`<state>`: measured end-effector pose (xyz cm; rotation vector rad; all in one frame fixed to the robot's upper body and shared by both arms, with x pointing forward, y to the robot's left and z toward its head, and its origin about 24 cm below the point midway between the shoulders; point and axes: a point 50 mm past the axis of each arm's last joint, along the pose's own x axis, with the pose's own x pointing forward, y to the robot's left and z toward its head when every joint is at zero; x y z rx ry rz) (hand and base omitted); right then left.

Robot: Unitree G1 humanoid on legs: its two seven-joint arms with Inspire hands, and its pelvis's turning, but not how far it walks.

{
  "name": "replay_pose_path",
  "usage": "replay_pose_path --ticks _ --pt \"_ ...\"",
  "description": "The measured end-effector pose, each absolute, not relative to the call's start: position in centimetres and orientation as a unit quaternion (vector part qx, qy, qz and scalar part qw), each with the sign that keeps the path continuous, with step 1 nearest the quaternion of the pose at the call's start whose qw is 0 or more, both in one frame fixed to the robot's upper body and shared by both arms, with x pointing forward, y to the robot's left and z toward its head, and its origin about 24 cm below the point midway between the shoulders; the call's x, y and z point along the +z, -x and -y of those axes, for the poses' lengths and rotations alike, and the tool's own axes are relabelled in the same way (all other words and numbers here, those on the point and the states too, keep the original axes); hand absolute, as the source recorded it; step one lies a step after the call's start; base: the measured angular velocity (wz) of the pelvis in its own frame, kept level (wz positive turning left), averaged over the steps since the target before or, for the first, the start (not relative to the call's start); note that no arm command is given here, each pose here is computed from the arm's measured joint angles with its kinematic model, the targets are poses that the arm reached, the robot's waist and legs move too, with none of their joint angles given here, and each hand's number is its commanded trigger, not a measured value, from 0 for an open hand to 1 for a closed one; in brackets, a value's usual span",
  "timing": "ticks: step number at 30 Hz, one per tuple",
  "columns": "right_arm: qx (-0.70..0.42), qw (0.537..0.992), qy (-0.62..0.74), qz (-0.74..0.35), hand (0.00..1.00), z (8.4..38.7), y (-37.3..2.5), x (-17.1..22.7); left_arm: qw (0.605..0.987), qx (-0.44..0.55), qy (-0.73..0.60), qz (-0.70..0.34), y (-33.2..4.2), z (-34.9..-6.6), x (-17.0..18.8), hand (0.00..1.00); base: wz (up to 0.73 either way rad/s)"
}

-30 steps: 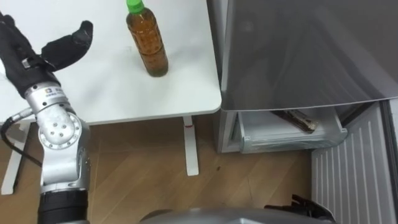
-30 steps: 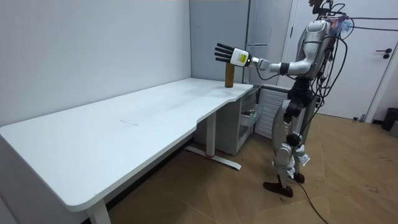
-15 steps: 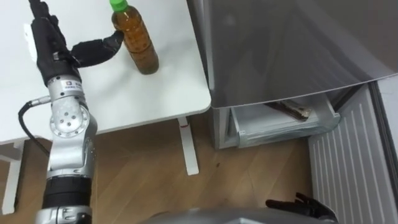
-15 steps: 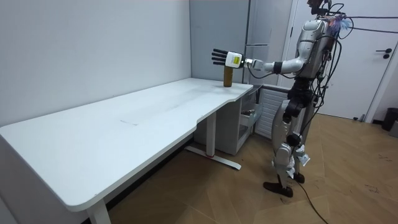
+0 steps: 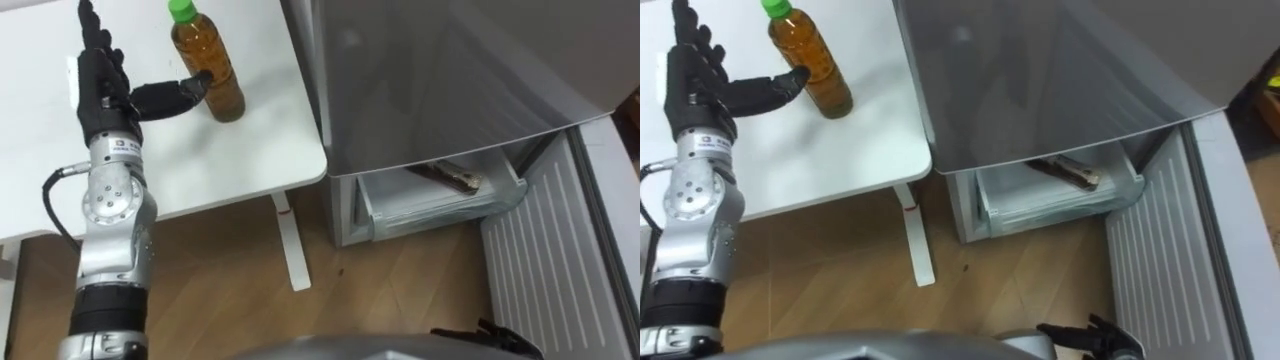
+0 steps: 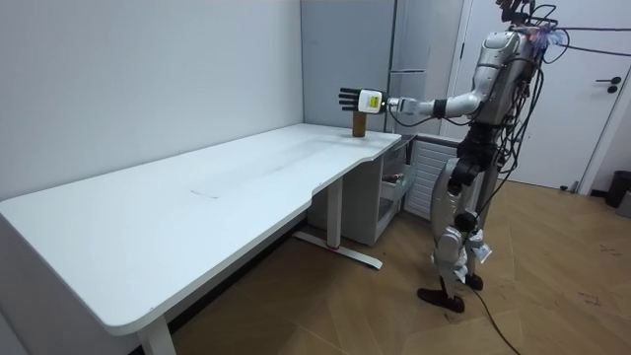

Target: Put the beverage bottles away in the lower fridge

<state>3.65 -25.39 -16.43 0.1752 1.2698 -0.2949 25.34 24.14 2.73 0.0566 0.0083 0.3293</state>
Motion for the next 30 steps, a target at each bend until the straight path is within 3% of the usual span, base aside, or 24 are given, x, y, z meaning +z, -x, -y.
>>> replay_pose_path --ticks 17,30 --pt "-0.136 0.783 -0.087 -0.601 0.0 25.2 -3.3 -16.5 0.991 0.131 -0.027 -0.006 -25.8 -23.7 3.0 0.0 -0.02" --pt "-0.147 0.773 -0.078 -0.612 0.0 25.5 -3.4 -16.5 0.991 0.113 0.056 -0.034 -27.5 -23.1 3.2 0.0 -0.03"
